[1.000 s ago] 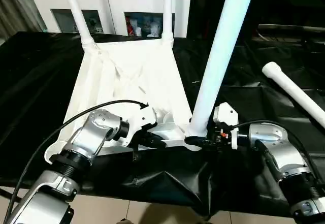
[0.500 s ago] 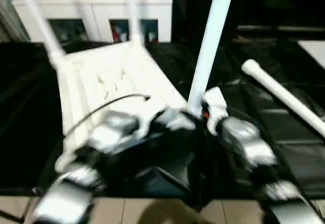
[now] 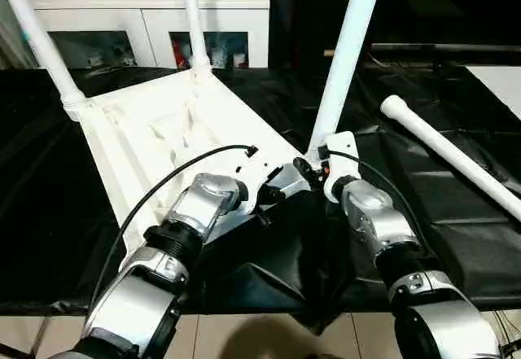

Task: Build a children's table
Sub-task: Rotate leg to tighten

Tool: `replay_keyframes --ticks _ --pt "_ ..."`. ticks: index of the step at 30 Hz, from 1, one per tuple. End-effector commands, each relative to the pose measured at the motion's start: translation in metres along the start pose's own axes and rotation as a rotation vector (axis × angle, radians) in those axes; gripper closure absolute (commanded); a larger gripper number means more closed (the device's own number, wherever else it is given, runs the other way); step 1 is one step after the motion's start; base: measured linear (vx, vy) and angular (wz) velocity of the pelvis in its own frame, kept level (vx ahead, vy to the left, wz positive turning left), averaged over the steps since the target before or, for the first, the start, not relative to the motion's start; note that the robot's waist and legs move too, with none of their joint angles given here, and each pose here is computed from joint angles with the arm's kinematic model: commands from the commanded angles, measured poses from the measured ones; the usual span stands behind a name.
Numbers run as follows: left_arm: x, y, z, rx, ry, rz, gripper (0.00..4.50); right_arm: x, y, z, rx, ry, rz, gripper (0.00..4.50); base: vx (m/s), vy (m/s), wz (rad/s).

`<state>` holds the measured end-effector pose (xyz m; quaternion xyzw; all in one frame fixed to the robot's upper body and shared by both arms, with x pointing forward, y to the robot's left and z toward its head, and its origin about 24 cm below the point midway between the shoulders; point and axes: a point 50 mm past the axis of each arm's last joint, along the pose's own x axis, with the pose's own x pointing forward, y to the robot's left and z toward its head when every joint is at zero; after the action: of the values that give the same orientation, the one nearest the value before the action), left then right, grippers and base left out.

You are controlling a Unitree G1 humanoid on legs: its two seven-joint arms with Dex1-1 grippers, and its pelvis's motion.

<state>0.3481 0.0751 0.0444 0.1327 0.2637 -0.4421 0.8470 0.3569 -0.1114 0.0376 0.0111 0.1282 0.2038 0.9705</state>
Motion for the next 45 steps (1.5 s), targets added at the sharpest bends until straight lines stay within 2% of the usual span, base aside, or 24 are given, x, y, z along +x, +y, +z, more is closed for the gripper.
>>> replay_keyframes --ticks 1,3,5,8,9,10,13,19,27,35,36,40,45 --pt "-0.002 0.001 0.001 0.026 -0.01 -0.012 4.5 0.0 0.014 0.001 0.029 -0.032 0.111 0.92 0.0 0.0 0.0" --pt "-0.006 0.0 0.0 0.062 -0.018 -0.062 4.5 -0.006 0.006 0.008 0.015 -0.067 0.149 0.67 0.0 0.0 0.0" --pt "-0.008 0.0 -0.001 0.069 -0.017 -0.083 4.5 -0.008 0.003 0.009 -0.001 -0.074 0.167 0.67 0.0 0.0 0.0" --pt "-0.014 -0.003 -0.004 0.095 -0.016 -0.159 4.5 -0.021 -0.008 0.013 -0.073 -0.078 0.244 0.67 0.0 0.0 0.0" --pt "-0.019 -0.004 -0.006 0.132 -0.014 -0.213 4.5 -0.032 -0.016 0.012 -0.141 -0.052 0.326 0.67 0.0 0.0 0.0" --pt "-0.02 -0.004 -0.006 0.136 -0.014 -0.219 4.5 -0.033 -0.016 0.011 -0.15 -0.048 0.337 0.67 0.0 0.0 0.0" --pt "-0.028 -0.005 -0.007 0.153 -0.024 -0.294 4.5 -0.051 -0.021 0.005 -0.268 0.005 0.487 0.67 0.034 -0.003 0.06" --pt "-0.045 -0.007 -0.008 0.205 -0.037 -0.427 4.5 -0.073 -0.025 0.001 -0.371 0.066 0.644 0.67 0.031 0.002 0.02" --pt "-0.057 -0.011 -0.009 0.216 -0.035 -0.511 4.5 -0.077 -0.022 0.009 -0.384 0.034 0.7 0.67 0.007 0.002 0.0" --pt "-0.058 -0.014 -0.012 0.213 -0.031 -0.527 4.5 -0.08 -0.018 0.007 -0.371 0.043 0.758 0.67 0.0 0.0 0.0" --pt "-0.058 -0.014 -0.012 0.213 -0.028 -0.525 4.5 -0.081 -0.018 0.006 -0.363 0.045 0.762 0.94 0.0 0.0 0.0" --pt "-0.059 -0.013 -0.013 0.211 -0.022 -0.519 4.5 -0.08 -0.018 0.004 -0.352 0.054 0.773 1.06 0.0 0.0 0.0" --pt "-0.059 -0.013 -0.014 0.213 -0.017 -0.513 4.5 -0.081 -0.017 0.003 -0.357 0.062 0.78 1.52 0.0 0.0 0.0"
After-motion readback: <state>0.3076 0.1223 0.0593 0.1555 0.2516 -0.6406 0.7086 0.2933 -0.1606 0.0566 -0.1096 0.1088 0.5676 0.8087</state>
